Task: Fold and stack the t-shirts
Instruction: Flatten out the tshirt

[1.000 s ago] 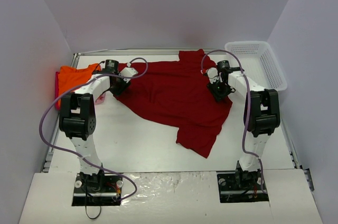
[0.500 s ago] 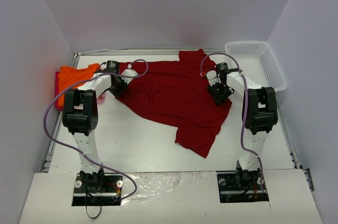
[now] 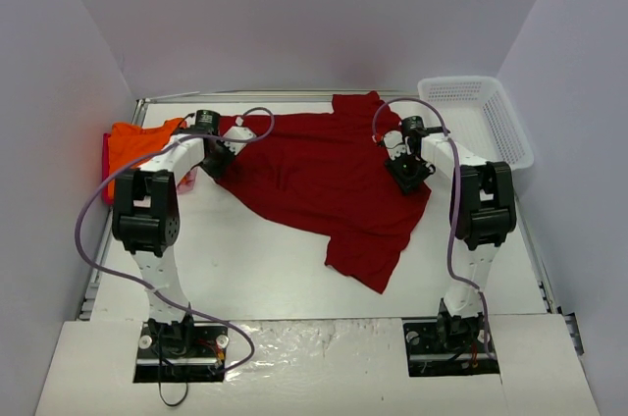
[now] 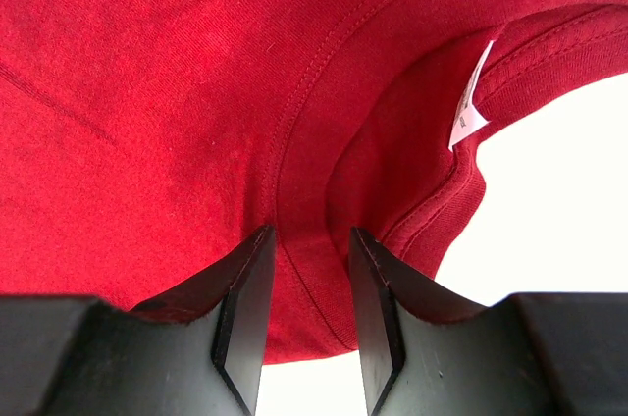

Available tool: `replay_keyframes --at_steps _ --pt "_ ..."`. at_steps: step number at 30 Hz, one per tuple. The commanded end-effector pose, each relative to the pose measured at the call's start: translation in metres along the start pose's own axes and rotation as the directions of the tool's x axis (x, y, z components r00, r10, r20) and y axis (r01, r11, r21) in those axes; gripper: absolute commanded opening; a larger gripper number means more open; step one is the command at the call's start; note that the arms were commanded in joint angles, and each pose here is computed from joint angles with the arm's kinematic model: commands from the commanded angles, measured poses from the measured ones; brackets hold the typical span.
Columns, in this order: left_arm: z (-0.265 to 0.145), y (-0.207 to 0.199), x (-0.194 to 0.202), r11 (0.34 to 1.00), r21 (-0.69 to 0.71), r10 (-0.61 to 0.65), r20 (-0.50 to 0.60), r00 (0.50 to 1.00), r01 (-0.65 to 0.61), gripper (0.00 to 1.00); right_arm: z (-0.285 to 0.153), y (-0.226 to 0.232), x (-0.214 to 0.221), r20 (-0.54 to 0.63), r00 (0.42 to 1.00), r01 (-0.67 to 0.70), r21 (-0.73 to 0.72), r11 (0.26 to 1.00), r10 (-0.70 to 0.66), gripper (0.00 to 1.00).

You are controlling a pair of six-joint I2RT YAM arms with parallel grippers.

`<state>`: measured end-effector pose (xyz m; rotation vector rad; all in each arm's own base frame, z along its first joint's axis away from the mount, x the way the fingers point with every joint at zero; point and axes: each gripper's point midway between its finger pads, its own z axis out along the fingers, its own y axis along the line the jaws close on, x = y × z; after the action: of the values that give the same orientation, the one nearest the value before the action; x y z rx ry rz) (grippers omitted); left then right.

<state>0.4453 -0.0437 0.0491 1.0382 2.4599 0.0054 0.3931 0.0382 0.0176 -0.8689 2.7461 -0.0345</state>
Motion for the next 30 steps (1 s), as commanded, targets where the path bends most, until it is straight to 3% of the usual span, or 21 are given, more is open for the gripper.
replay_keyframes --at_steps 1,11,14,17,24,30 --pt "-0.058 0.006 -0.025 0.999 -0.042 -0.005 0.095 0.995 0.009 0.02 -0.025 -0.006 -0.004 0.022 1.000 0.000 0.019 1.000 -0.001 0.32" --pt "-0.142 -0.018 -0.012 0.996 -0.087 -0.009 0.136 0.991 0.020 0.02 -0.051 -0.003 -0.006 0.081 0.997 0.012 0.026 1.000 -0.015 0.32" --pt "-0.154 -0.031 0.001 0.996 -0.081 -0.013 0.130 0.991 0.024 0.02 -0.062 0.003 -0.002 0.083 0.996 0.040 0.006 0.999 -0.040 0.24" --pt "-0.163 -0.047 0.012 0.998 -0.056 -0.024 0.129 0.991 0.031 0.03 -0.073 0.012 0.007 0.073 0.995 0.065 -0.030 0.997 -0.063 0.17" --pt "-0.174 -0.091 0.035 0.999 0.031 -0.022 0.121 0.992 0.019 0.02 -0.086 0.018 0.037 0.041 0.996 0.078 -0.011 0.997 -0.078 0.16" --pt "-0.167 -0.110 0.067 0.997 0.077 0.003 0.037 0.999 -0.006 0.02 -0.091 0.032 0.055 0.016 0.994 0.108 -0.072 0.992 -0.107 0.13"
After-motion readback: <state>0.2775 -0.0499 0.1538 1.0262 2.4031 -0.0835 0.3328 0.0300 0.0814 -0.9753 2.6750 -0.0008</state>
